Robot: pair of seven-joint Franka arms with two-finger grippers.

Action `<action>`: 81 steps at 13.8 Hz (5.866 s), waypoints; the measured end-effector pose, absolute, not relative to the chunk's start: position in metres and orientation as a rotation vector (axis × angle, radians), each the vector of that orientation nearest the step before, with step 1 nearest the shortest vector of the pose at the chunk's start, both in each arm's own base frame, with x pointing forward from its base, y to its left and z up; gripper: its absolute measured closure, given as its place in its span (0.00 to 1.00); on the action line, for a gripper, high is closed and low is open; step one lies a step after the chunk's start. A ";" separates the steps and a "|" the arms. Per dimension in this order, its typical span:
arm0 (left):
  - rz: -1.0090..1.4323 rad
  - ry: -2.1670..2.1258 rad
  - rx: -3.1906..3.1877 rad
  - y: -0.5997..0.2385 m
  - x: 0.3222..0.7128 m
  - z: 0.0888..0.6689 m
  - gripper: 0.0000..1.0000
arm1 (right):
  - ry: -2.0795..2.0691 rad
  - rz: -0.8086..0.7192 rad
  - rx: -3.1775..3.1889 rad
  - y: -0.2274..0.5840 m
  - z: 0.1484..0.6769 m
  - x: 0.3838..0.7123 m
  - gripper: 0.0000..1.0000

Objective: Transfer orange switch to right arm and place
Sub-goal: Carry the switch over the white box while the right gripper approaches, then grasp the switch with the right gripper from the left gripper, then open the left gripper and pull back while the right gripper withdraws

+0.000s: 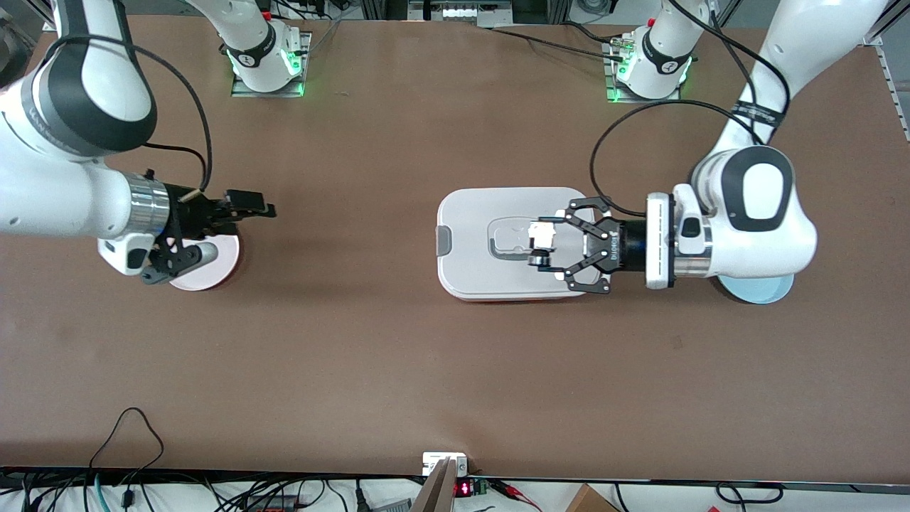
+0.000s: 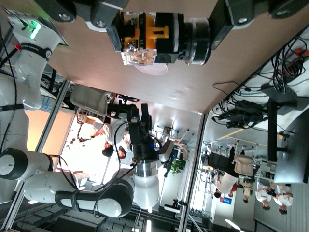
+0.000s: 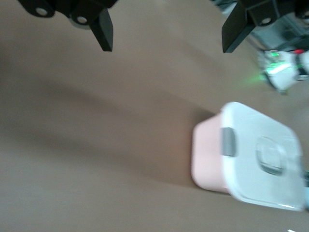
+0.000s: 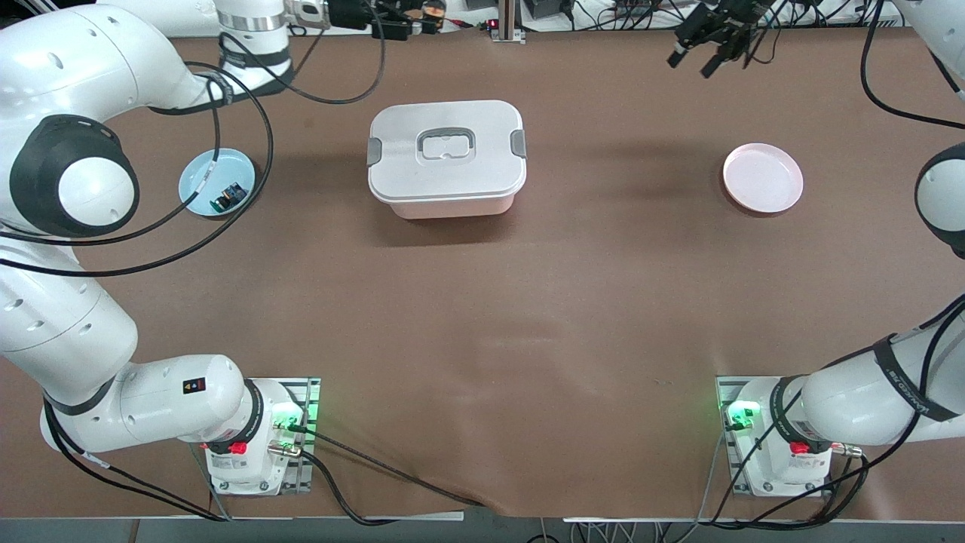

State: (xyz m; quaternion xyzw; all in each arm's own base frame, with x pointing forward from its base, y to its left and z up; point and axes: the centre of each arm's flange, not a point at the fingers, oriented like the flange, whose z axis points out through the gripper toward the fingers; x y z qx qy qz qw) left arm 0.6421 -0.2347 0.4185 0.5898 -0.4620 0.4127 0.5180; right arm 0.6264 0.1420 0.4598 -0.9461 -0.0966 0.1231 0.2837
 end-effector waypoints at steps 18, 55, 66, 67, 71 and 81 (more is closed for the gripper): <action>1.017 -1.133 1.381 -0.277 0.604 0.391 0.27 | 0.238 0.115 -1.551 0.369 0.378 0.615 0.00; 1.014 -1.128 1.382 -0.279 0.602 0.389 0.27 | 0.356 0.042 -1.493 0.438 0.368 0.572 0.63; 1.004 -1.114 1.375 -0.275 0.603 0.390 0.00 | 0.362 0.020 -1.491 0.428 0.370 0.581 0.63; 0.993 -1.105 1.368 -0.271 0.603 0.390 0.00 | 0.365 0.014 -1.489 0.423 0.370 0.585 0.63; 0.838 -1.168 1.406 -0.236 0.606 0.399 0.00 | 0.364 0.008 -1.457 0.402 0.372 0.599 0.63; 0.226 -1.254 1.718 -0.161 0.601 0.445 0.00 | 0.053 0.096 -1.502 0.266 0.382 0.648 0.63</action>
